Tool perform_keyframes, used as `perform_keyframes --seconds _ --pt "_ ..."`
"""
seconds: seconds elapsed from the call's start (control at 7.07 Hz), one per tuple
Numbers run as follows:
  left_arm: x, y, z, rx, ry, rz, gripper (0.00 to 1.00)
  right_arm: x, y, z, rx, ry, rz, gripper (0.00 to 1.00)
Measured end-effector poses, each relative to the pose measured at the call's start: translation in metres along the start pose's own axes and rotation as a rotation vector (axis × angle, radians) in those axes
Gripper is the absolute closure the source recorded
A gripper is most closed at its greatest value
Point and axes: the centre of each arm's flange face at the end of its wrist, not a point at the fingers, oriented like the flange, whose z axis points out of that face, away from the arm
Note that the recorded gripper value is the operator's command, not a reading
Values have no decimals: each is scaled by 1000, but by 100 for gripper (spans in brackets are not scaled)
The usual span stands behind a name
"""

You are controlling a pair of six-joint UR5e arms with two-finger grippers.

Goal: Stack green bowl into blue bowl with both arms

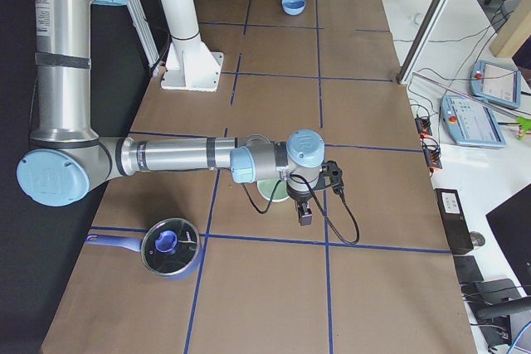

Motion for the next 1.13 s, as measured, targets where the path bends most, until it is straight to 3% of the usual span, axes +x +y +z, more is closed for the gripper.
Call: perform_keyframes --seconds 0.28,0.42,1.13 --pt "0 17 19 63 -2 77 0 0 2 1 -2 -1 1 0" --pt "0 25 24 85 -2 65 0 1 3 2 -2 0 -2 0" --pt "19 21 37 73 16 -65 0 -6 3 11 -18 -6 -20 0"
